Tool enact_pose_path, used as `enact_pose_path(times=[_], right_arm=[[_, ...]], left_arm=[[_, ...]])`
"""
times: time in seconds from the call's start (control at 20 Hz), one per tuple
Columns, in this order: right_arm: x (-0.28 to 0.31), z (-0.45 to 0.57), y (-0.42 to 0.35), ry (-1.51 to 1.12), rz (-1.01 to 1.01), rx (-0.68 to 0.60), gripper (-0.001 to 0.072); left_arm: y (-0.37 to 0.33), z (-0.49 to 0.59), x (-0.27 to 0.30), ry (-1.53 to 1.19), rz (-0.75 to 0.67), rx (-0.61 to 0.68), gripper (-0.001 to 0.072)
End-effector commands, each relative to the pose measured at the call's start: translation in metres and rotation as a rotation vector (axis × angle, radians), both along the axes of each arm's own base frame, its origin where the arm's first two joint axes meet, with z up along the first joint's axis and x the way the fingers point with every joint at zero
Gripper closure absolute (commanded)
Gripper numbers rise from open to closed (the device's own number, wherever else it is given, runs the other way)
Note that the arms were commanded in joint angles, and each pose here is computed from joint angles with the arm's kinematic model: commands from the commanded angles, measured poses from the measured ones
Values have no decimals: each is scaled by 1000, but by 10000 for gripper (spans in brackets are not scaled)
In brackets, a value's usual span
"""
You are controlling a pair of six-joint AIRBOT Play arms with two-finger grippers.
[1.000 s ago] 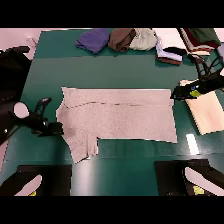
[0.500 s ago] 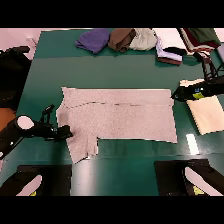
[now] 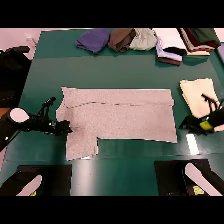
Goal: Fold the shirts.
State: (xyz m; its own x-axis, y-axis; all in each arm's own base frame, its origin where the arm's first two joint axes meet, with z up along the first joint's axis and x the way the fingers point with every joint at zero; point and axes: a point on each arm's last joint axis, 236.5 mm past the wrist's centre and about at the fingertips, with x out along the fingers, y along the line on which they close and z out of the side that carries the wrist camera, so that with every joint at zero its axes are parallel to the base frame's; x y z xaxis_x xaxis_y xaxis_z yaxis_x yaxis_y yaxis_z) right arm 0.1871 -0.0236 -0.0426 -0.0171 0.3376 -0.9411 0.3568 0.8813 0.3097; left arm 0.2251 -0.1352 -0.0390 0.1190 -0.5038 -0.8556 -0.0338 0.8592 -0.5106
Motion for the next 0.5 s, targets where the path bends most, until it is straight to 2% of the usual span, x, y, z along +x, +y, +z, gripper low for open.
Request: enact_pose_path(times=[0.0, 0.15, 0.2, 0.3, 0.35, 0.4, 0.45], right_arm=[[-32, -41, 23, 98, -77, 115, 159], [-27, -56, 49, 105, -26, 158, 160], [-23, -57, 56, 101, 11, 155, 194], [-13, -53, 63, 80, 105, 127, 506], [-9, -47, 63, 66, 158, 101, 623], [-5, -38, 59, 50, 210, 62, 697], [-4, -28, 53, 34, 252, 19, 697]], left_arm=[[0, 3, 3, -15, -8, -1, 687], [0, 3, 5, -23, -2, 0, 686], [0, 3, 5, -24, -2, 0, 687], [-1, 3, -3, -8, -44, -1, 687], [-1, 4, -14, 17, -96, 5, 688], [3, 6, -24, 46, -133, 26, 689], [10, 9, -34, 51, -157, 57, 689]])
